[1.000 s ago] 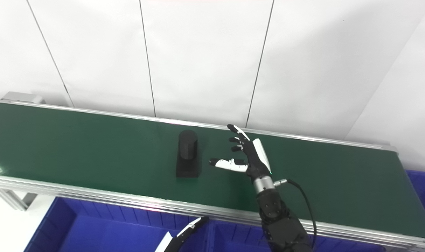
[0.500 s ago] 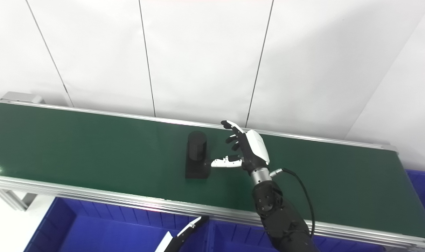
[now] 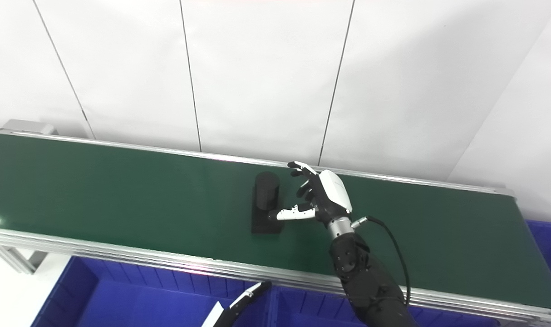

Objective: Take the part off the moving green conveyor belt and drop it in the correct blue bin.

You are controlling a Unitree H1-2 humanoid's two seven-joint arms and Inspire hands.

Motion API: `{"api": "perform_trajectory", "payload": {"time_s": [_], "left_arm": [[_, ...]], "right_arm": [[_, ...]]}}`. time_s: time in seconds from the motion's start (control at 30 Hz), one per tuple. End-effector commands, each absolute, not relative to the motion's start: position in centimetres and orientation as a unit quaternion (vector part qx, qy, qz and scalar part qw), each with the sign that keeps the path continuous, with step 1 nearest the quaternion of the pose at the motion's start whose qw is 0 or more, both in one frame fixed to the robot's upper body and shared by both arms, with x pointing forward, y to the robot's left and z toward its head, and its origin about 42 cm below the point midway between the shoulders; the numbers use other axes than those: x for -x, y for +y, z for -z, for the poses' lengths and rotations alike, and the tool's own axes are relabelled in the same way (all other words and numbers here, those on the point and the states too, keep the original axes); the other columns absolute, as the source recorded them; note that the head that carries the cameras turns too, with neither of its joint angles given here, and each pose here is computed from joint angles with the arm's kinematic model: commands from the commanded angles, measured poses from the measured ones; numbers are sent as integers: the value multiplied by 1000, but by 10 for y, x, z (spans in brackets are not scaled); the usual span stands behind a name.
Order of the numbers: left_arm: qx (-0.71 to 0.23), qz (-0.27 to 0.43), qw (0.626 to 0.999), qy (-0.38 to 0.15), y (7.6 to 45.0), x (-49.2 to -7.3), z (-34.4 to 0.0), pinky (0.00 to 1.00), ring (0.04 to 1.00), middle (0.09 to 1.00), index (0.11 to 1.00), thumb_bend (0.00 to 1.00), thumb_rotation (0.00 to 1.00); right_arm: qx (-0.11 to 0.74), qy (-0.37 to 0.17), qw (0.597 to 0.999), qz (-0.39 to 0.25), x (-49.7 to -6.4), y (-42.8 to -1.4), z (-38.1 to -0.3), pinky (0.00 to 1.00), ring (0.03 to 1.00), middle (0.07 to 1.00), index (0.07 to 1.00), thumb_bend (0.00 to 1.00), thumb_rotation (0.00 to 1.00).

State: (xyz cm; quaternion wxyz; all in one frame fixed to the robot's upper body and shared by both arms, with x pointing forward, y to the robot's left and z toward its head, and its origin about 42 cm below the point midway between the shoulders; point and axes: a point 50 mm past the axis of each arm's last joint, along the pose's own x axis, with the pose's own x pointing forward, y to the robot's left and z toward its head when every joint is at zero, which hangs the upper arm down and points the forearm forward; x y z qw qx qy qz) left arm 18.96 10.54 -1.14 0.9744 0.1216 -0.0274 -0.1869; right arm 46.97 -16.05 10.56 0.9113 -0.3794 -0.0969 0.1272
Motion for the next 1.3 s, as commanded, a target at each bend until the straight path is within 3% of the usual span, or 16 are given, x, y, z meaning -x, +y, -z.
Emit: {"api": "perform_trajectory", "payload": {"time_s": [0.0, 0.17, 0.4, 0.63, 0.73, 0.87, 0.93, 1.27], "left_arm": [[-112, 187, 975, -51, 103, -193, 3, 915, 907, 912, 898, 897, 865], [-111, 188, 975, -51, 105, -192, 2, 907, 907, 914, 901, 903, 870], [-110, 191, 974, -50, 106, -191, 1, 926, 910, 916, 902, 891, 871], [-113, 193, 973, -51, 107, -191, 2, 919, 910, 917, 904, 891, 875], [-111, 192, 974, -48, 107, -191, 2, 919, 911, 917, 905, 889, 867], [-108, 191, 974, -47, 107, -191, 2, 921, 912, 915, 903, 904, 865], [-108, 192, 974, -47, 107, -191, 2, 927, 913, 915, 905, 897, 865], [-111, 194, 973, -50, 108, -191, 1, 930, 921, 921, 918, 898, 874]], "right_arm": [[381, -137, 907, -118, -489, -152, -142, 404, 544, 754, 809, 944, 345], [385, -137, 904, -125, -489, -151, -141, 432, 547, 677, 762, 899, 399], [392, -117, 903, -132, -487, -148, -137, 365, 449, 536, 646, 696, 434], [398, -118, 899, -140, -486, -147, -137, 287, 357, 451, 566, 625, 445], [398, -114, 899, -142, -486, -147, -136, 261, 329, 434, 555, 591, 404], [403, -109, 898, -142, -486, -147, -134, 227, 292, 413, 500, 516, 184], [410, -106, 895, -142, -486, -148, -132, 227, 288, 393, 490, 507, 146], [414, -112, 892, -141, -476, -157, -127, 225, 284, 373, 487, 506, 135]]}}
